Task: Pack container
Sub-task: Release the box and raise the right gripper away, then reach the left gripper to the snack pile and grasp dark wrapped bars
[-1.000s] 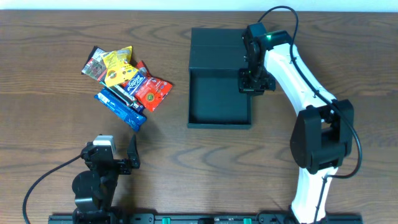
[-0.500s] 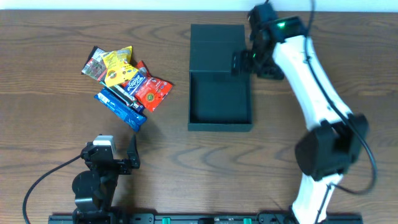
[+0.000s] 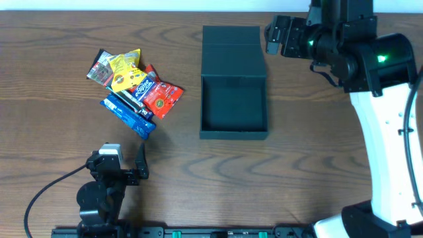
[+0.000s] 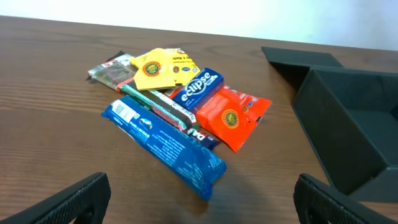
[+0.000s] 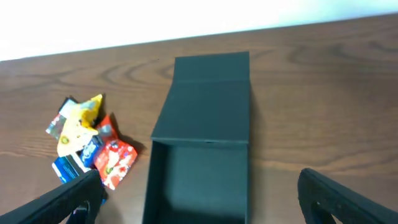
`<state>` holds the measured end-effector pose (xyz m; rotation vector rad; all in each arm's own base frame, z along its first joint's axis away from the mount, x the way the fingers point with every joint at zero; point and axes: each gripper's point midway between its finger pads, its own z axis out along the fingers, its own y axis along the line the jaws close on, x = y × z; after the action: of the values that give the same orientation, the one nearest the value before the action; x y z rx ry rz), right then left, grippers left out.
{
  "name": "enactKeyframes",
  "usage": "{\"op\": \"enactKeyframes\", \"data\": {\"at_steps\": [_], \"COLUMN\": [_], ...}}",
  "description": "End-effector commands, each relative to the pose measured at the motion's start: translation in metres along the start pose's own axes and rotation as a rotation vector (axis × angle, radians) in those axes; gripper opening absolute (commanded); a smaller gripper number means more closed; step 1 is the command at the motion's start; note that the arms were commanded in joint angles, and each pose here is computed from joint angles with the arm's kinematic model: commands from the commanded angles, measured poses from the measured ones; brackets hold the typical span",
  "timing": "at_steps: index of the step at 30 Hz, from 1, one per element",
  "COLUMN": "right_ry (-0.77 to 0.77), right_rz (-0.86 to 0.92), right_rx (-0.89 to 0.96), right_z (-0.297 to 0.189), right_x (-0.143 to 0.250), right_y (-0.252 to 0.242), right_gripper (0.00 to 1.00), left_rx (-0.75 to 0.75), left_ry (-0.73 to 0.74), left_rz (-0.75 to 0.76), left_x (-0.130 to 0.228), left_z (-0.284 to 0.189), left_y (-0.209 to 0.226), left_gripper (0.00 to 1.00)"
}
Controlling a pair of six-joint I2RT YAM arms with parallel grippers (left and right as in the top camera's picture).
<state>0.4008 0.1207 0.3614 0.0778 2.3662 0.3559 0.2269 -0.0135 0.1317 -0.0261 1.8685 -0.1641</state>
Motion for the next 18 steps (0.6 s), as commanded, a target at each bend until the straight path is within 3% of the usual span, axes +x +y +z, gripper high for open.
{"op": "enactKeyframes", "data": {"at_steps": [1,4,10,15,18], "right_ry": [0.015,0.018,0.021,0.02,0.001], "right_rz": [-0.024,-0.044,-0.046,-0.066,-0.085], "right_rx": [0.008,0.009,0.01,0.01,0.017], "right_z": [0.003,0.003,0.003,0.003,0.003], "right_x": [0.002,0.003,0.003,0.003,-0.001], "right_y": [-0.004,-0.004,-0.005,-0.005,-0.005], "right_gripper": [0.99,0.99,0.99,0.99,0.99], "left_rx": [0.076,0.257,0.241,0.32,0.288], "left_ry": [0.034,0.125,0.091,-0.043,-0.119], "left_rz": [-0.208,-0.611,-0.865,-0.804,-0.763], "left_x": [0.011,0.013,-0.002,-0.037,-0.052], "left_z": [0.002,-0.004,-0.003,-0.007,-0.008], "left_y": [-0.012,-0.046,-0.042,-0.046,-0.037], "left_gripper": [0.95,0.95,0.95,0.95,0.95]}}
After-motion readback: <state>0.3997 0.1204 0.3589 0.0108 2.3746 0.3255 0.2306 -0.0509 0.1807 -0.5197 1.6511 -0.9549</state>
